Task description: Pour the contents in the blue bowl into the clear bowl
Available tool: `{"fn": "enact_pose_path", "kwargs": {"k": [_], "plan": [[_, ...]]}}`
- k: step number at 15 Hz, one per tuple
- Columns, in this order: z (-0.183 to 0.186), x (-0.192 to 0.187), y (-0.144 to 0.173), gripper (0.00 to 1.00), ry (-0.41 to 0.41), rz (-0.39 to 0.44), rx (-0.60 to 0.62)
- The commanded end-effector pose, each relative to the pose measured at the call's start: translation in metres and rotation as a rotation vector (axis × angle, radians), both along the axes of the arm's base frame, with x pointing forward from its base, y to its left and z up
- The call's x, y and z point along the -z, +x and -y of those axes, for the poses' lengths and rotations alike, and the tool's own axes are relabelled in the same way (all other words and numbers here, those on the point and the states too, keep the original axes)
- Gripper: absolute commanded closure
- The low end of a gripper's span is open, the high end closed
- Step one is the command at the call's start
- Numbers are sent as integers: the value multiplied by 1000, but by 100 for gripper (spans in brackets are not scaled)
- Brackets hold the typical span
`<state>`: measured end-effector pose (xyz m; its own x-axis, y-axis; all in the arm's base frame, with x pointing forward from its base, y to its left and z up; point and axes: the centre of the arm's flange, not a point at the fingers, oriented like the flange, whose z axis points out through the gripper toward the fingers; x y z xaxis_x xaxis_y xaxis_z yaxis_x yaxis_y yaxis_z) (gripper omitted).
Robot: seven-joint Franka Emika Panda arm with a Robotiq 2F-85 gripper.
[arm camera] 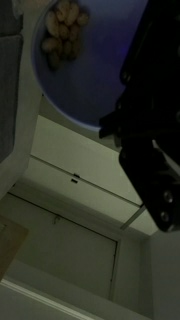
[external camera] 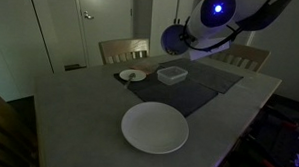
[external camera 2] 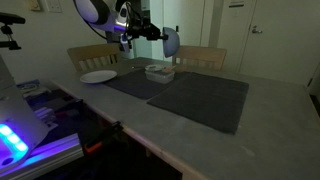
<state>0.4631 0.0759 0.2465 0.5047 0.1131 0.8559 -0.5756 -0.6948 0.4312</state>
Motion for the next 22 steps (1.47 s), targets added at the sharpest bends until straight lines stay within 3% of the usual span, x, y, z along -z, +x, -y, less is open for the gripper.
{"fn": "enact_pose_path", "kwargs": {"k": [1, 10, 14, 15, 22], "plan": [[3, 5, 4, 99, -18, 23, -4], [-8, 11, -20, 99, 5, 109, -9], [-12, 20, -37, 99, 13, 103, 1], [-11, 19, -24, 96, 32, 85, -4], [-12, 23, -30, 96, 27, 82, -5]]}}
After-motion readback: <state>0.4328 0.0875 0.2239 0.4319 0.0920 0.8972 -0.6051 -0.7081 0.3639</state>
